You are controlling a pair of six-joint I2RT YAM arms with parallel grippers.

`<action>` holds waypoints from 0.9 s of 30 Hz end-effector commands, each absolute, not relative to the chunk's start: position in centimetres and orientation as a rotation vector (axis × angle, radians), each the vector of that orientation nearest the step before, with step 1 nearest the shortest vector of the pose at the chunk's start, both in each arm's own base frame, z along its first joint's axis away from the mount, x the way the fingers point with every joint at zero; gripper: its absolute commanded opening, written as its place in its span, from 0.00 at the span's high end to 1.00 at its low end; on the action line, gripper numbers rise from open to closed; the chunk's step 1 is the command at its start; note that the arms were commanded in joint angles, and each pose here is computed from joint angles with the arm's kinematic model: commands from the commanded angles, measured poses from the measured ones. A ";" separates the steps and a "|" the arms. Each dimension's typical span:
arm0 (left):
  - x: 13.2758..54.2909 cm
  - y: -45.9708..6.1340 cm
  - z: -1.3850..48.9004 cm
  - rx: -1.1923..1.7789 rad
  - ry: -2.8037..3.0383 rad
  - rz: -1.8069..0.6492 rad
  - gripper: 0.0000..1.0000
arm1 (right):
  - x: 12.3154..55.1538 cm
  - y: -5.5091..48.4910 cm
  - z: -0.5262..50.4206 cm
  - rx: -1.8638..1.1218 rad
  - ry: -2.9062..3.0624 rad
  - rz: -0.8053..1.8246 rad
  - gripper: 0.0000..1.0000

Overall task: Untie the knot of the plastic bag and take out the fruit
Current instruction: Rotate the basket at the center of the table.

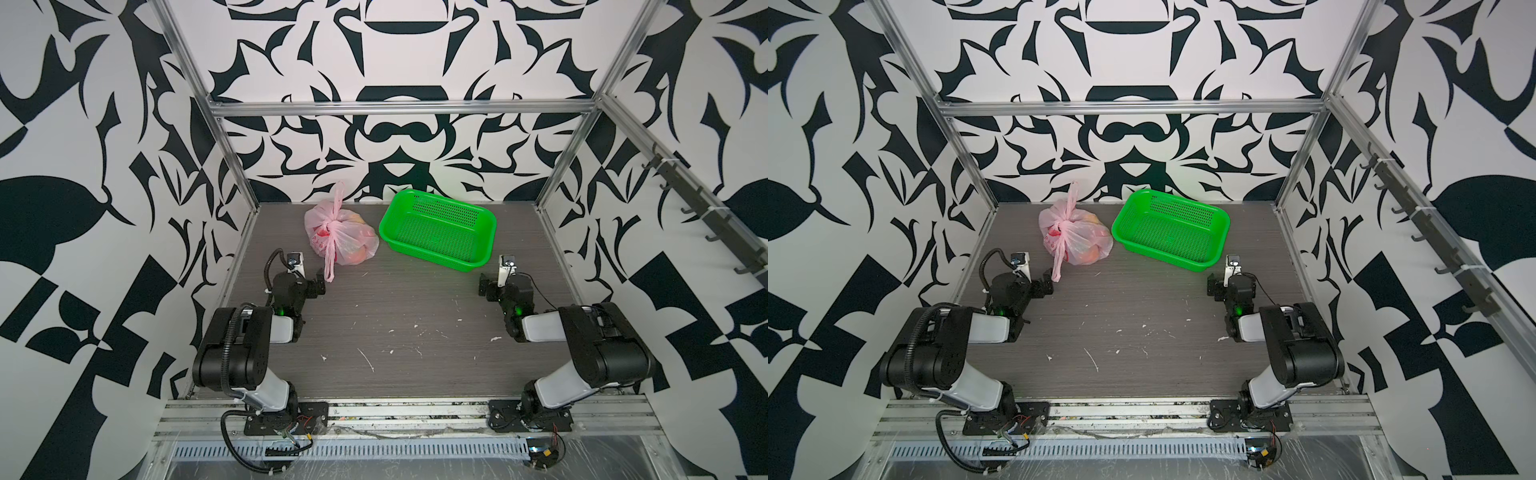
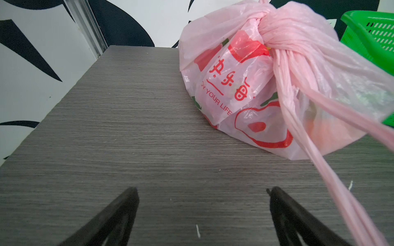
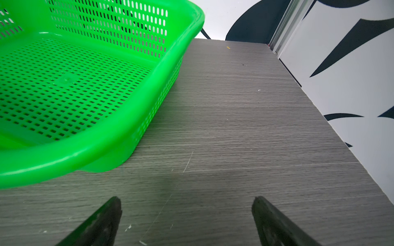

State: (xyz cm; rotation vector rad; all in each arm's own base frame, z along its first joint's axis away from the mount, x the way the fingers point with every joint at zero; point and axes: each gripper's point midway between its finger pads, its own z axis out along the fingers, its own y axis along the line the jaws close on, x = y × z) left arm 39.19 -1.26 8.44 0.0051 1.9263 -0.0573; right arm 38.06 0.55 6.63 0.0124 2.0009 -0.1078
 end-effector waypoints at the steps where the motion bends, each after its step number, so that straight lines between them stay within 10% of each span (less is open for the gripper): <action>1: 39.4 -1.5 8.8 0.019 1.918 -0.066 0.00 | 38.7 0.8 7.9 0.005 1.958 -0.101 0.01; 27: 39.2 -1.6 9.1 0.030 1.908 -0.066 0.00 | 38.7 0.9 7.9 -0.002 1.957 -0.098 0.01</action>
